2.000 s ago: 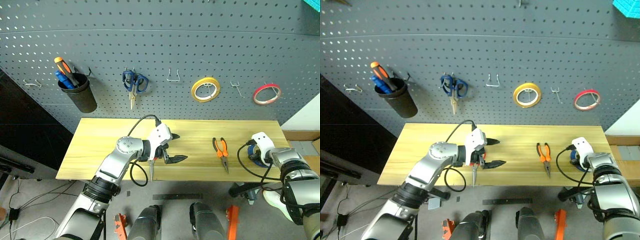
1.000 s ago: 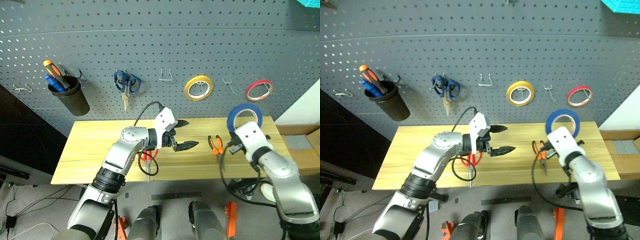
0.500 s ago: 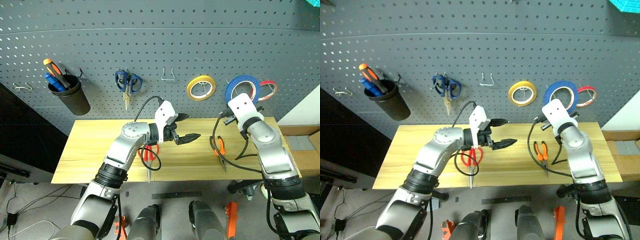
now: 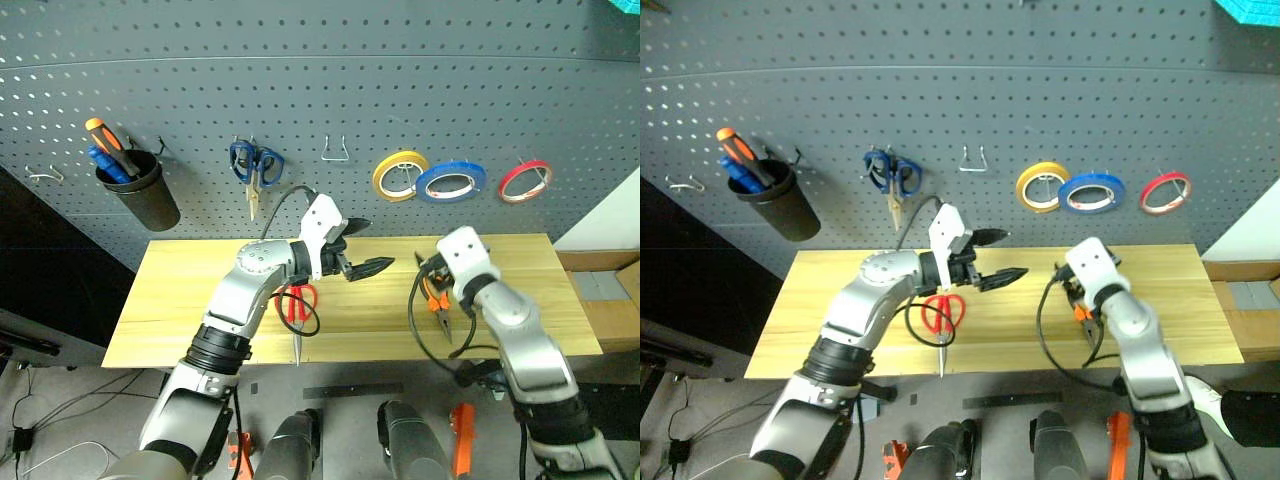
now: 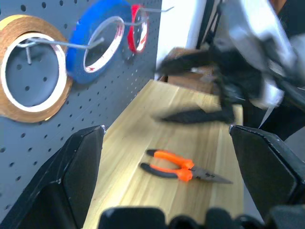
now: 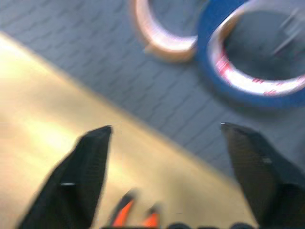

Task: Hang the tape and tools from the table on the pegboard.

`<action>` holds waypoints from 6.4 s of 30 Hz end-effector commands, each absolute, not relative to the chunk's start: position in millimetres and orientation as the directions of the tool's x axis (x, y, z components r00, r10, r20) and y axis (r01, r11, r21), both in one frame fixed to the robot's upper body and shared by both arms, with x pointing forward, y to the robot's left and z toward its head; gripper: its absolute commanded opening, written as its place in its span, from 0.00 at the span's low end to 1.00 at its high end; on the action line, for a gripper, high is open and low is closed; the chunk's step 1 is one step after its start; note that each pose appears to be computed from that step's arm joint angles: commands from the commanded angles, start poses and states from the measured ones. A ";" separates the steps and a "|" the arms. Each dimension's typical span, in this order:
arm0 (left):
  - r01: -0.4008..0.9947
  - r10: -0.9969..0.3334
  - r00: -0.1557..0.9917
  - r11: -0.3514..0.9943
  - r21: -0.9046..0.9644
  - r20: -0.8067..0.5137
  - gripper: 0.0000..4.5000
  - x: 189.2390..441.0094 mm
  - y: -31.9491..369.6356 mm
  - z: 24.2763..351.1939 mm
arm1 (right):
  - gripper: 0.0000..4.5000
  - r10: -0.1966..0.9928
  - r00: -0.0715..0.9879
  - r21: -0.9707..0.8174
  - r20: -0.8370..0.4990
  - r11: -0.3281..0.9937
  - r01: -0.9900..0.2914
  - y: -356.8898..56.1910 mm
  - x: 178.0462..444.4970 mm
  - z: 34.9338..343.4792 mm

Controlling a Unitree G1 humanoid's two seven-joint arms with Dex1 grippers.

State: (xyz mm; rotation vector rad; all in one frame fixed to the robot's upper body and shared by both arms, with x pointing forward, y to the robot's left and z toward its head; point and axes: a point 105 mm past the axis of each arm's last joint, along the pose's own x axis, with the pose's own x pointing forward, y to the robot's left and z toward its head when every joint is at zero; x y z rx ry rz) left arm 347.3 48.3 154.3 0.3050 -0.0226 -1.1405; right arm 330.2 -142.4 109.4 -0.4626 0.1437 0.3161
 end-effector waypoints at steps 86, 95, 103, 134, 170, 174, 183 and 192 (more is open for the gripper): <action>0.706 -0.731 0.680 0.675 0.213 0.063 1.00 335.4 151.4 199.7 | 0.55 0.425 0.763 -0.160 0.487 0.902 -0.401 32.2 427.0 358.7; 0.693 -0.720 0.690 0.687 0.220 0.074 1.00 341.1 150.4 198.7 | 0.55 0.413 0.783 -0.246 0.465 0.910 -0.333 19.6 441.4 327.0; 0.661 -0.695 0.714 0.710 0.243 0.086 1.00 350.0 151.3 198.3 | 0.55 0.411 0.813 -0.271 0.412 0.907 -0.322 13.5 448.0 299.6; 0.489 -0.472 0.870 0.863 0.129 -0.142 1.00 356.7 172.9 139.8 | 0.99 0.670 0.723 -0.301 -0.168 0.663 -0.685 -1.2 399.8 186.6; -0.019 -0.085 0.636 0.992 -0.126 -0.767 0.80 326.7 154.7 -28.5 | 1.00 0.821 0.392 -0.132 -0.414 0.372 -0.919 -9.5 290.7 151.6; -0.038 -0.092 0.639 0.988 -0.151 -0.764 0.49 327.2 156.8 -30.5 | 1.00 0.817 0.402 -0.144 -0.414 0.377 -0.915 -10.9 291.6 153.4; -0.043 -0.114 0.659 0.981 -0.189 -0.744 0.01 329.1 166.4 -31.2 | 1.00 0.809 0.424 -0.158 -0.408 0.394 -0.905 -14.1 294.0 155.5; 0.002 -0.118 0.777 0.983 -0.185 -0.618 0.01 335.3 181.3 -1.8 | 1.00 0.799 0.470 -0.173 -0.376 0.437 -0.883 -21.3 301.6 165.5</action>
